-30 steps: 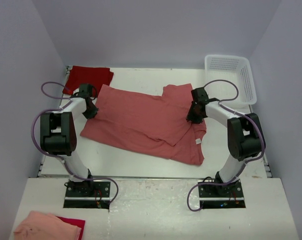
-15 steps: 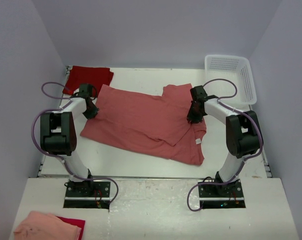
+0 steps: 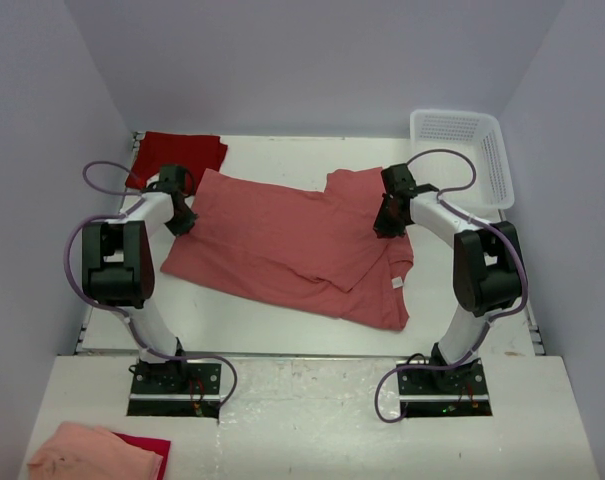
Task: Fold and stack the t-shirts
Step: Fold the flattened tshirt in 1/3 of the way
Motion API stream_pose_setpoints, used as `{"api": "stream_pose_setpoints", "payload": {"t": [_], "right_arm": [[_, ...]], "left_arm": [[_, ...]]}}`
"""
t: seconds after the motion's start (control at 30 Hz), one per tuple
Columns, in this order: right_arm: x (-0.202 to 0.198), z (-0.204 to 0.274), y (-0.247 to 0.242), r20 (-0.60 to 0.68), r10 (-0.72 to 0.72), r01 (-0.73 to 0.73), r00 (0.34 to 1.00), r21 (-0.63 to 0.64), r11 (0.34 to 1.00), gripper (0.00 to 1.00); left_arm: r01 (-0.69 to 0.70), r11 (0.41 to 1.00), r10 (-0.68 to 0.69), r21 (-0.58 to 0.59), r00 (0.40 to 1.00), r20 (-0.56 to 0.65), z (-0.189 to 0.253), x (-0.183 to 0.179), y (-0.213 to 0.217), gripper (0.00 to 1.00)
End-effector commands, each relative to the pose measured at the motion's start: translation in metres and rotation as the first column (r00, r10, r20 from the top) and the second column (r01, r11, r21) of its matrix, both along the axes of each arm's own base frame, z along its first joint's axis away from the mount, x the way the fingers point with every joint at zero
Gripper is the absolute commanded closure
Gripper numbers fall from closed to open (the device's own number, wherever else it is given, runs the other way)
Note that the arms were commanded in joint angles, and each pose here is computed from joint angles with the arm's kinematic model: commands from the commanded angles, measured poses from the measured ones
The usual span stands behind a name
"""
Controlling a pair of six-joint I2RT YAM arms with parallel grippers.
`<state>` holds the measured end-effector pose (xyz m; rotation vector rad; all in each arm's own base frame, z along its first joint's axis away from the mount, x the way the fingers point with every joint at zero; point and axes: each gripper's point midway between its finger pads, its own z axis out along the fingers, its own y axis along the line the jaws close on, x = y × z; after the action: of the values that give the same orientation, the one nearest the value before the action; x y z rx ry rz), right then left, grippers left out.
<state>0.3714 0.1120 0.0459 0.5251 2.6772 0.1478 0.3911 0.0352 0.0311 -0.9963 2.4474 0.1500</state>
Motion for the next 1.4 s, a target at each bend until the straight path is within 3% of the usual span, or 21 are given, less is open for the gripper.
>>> {"api": "stream_pose_setpoints", "payload": {"t": [0.0, 0.37, 0.63, 0.67, 0.77, 0.8, 1.13, 1.37], "right_arm": [[0.014, 0.012, 0.001, 0.042, 0.008, -0.008, 0.999, -0.001, 1.0, 1.0], [0.014, 0.015, -0.002, 0.057, 0.013, -0.012, 0.998, -0.01, 1.0, 1.0], [-0.001, 0.034, 0.022, 0.135, 0.156, -0.164, 0.979, 0.057, 0.985, 1.0], [-0.005, 0.037, 0.032, 0.145, 0.2, -0.214, 0.969, 0.084, 0.973, 0.99], [-0.027, 0.045, 0.063, 0.143, 0.318, -0.333, 0.937, 0.096, 0.938, 0.67], [-0.028, 0.045, 0.061, 0.137, 0.313, -0.326, 0.94, 0.093, 0.941, 0.64], [-0.085, 0.029, 0.104, 0.09, 0.375, -0.386, 0.923, 0.209, 0.899, 0.68], [-0.111, 0.005, 0.105, 0.052, 0.372, -0.374, 0.927, 0.222, 0.901, 0.62]], "left_arm": [[-0.034, 0.998, 0.031, 0.045, 0.997, 0.065, 0.029, 0.009, 0.007, 1.0], [-0.086, 0.989, 0.08, 0.116, 0.995, 0.059, 0.042, -0.001, 0.024, 1.0], [-0.106, 0.985, 0.101, 0.14, 0.994, 0.042, 0.036, 0.004, 0.031, 1.0], [-0.102, 0.985, 0.098, 0.141, 0.995, 0.031, 0.031, 0.006, 0.03, 1.0], [-0.102, 0.986, 0.1, 0.13, 0.995, 0.017, 0.026, 0.013, 0.029, 1.0], [-0.1, 0.986, 0.099, 0.13, 0.995, 0.017, 0.026, 0.014, 0.029, 1.0], [-0.081, 0.992, 0.078, 0.094, 0.996, 0.03, 0.025, 0.021, 0.022, 1.0], [-0.077, 0.992, 0.074, 0.096, 0.997, 0.036, 0.026, 0.02, 0.022, 1.0]]}}
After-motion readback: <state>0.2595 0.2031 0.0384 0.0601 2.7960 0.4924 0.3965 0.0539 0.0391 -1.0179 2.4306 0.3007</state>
